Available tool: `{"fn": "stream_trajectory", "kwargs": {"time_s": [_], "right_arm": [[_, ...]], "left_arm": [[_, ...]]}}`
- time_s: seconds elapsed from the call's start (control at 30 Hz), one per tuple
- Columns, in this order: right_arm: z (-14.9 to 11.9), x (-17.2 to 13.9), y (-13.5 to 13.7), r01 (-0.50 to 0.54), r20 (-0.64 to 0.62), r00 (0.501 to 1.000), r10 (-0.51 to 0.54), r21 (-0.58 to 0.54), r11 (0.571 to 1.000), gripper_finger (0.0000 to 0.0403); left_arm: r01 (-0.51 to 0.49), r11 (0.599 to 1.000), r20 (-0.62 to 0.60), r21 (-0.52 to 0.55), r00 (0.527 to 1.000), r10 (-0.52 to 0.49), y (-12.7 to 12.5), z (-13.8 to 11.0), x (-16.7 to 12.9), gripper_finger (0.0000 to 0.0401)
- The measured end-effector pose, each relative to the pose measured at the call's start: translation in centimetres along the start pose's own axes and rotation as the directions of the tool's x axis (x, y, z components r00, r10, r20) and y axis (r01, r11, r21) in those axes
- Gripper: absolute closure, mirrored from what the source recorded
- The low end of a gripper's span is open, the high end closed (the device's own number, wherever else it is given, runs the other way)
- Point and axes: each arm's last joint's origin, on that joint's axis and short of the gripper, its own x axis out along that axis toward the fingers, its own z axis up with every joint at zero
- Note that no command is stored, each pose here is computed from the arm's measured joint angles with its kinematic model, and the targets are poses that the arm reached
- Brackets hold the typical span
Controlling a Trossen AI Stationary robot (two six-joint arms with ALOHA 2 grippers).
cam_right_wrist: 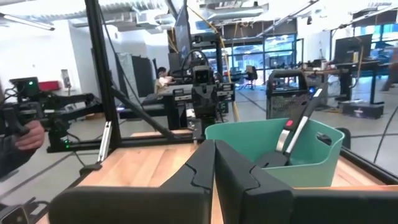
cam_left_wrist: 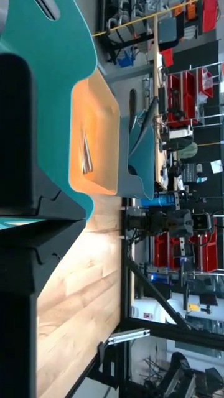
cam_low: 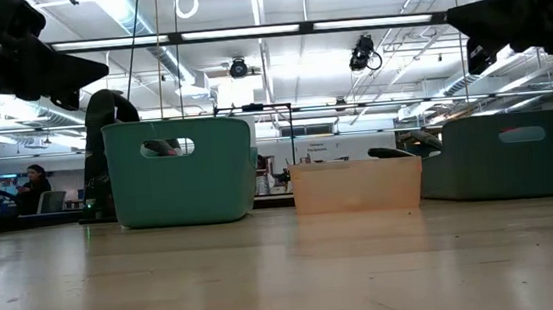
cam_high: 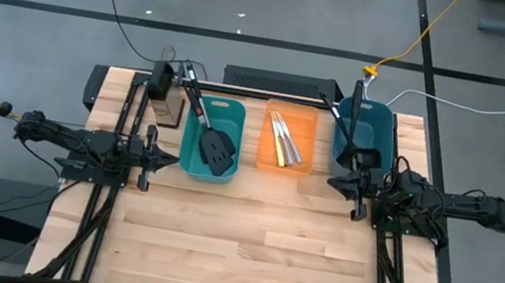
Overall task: Pick & Place Kitchen Items
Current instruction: Return to Home Position
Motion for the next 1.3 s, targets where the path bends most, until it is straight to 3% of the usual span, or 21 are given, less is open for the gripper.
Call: {"fn": "stream_trajectory", "kwargs": {"time_s": [1.3], "right_arm": [[-0.03,0.00,-0.02,0.007,-0.004,1.000,-0.007,0.000,1.000,0.0382]], "left_arm": [[-0.003,1.000,-0.003,0.001,1.000,0.003,0.00,-0.03,0.01,0.0388]]}}
